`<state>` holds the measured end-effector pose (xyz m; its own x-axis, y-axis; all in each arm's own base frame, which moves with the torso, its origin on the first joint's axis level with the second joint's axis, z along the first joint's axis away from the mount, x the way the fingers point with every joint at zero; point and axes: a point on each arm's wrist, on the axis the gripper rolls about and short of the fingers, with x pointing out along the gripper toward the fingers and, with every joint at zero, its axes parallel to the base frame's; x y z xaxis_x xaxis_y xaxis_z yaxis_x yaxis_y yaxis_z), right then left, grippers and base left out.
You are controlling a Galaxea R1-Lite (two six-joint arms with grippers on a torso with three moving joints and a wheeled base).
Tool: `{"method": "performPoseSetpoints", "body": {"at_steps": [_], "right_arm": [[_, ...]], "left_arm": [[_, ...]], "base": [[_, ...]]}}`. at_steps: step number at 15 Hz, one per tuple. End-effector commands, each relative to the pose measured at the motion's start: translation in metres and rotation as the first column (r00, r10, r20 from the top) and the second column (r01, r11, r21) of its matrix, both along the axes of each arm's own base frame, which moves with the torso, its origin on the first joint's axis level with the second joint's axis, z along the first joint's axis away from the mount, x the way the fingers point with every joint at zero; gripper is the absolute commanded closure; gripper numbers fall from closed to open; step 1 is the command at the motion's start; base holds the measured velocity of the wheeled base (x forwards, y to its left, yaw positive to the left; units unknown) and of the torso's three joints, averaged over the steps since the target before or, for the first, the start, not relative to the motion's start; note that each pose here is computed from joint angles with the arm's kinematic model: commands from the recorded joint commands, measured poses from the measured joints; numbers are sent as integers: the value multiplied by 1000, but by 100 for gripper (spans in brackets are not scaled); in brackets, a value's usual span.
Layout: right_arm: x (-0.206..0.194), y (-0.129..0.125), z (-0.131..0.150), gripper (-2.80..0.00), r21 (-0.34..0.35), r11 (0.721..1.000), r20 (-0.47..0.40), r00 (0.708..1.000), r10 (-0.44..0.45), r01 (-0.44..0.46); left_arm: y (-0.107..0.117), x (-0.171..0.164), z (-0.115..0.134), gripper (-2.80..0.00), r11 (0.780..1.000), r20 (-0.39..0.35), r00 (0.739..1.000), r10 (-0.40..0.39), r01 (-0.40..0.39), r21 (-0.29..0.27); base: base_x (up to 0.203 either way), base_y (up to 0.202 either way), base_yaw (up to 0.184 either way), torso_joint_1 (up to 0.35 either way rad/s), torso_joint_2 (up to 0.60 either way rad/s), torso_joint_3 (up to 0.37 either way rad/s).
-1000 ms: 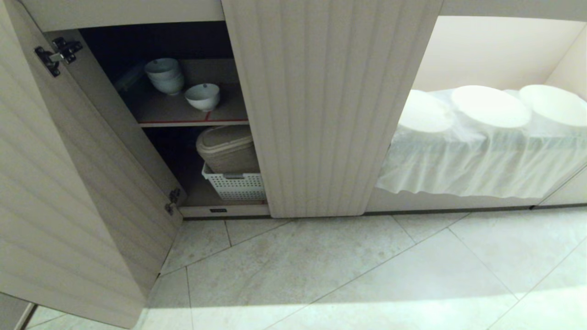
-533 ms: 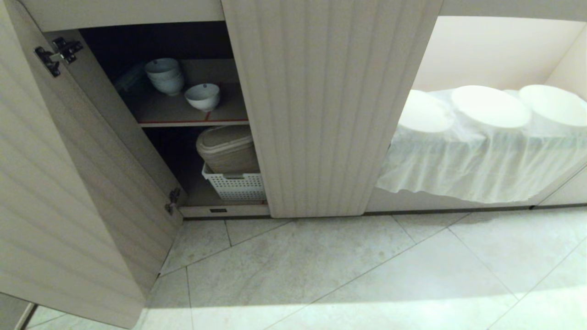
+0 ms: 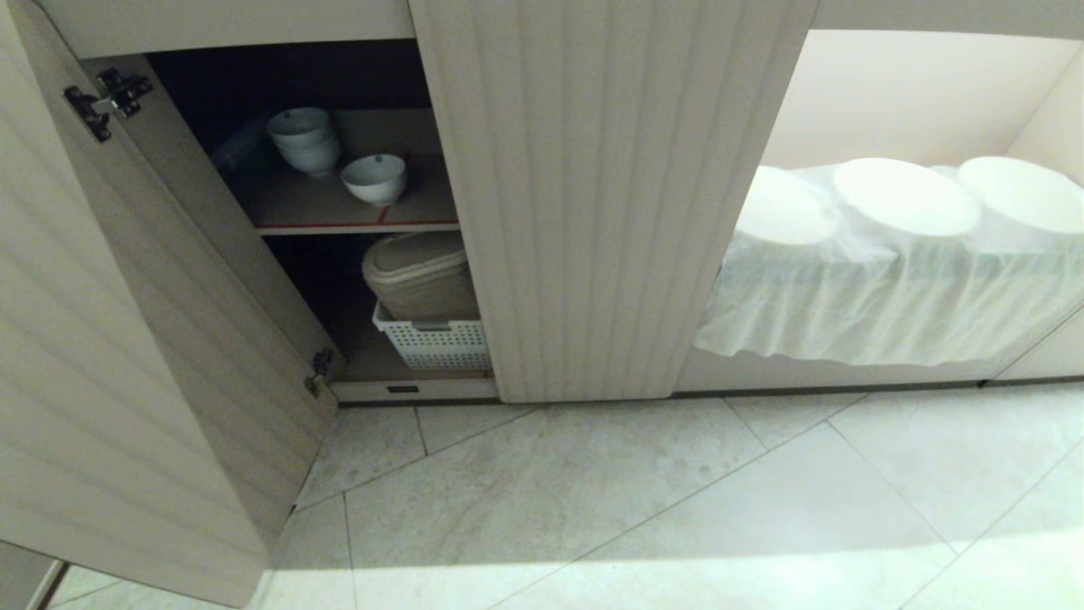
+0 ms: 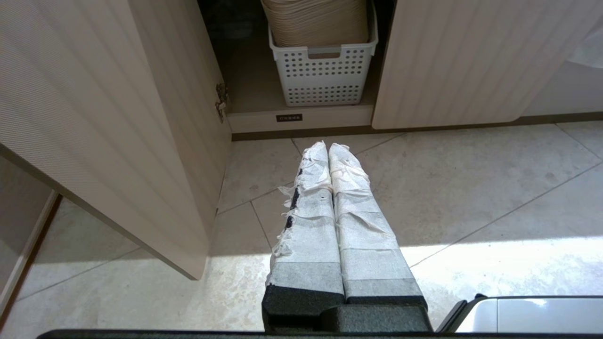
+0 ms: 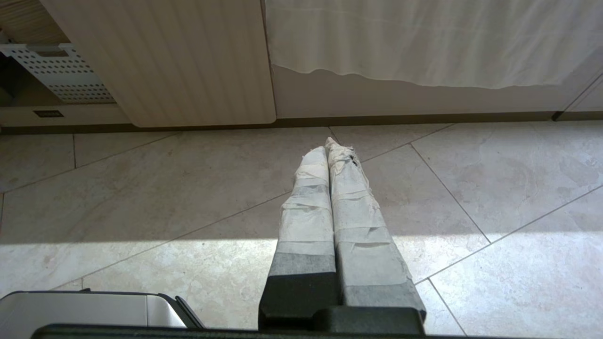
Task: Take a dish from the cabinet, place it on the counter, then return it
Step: Close the cabinet door
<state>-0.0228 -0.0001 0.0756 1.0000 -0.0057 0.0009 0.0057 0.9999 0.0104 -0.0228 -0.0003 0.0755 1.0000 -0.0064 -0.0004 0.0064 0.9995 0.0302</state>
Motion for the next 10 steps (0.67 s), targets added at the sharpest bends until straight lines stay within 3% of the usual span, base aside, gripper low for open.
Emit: {"method": "performPoseSetpoints", "body": {"at_steps": [1,10], "right_arm": [[0,0,0,0,0,1000,1,1000,1,-1],[0,0,0,0,0,1000,1,1000,1,-1]], "left_arm": [[0,0,0,0,1000,0,1000,0,0,0],[0,0,0,0,1000,0,1000,0,0,0]], "base": [[0,0,0,0,0,0],[0,0,0,0,0,0]]}}
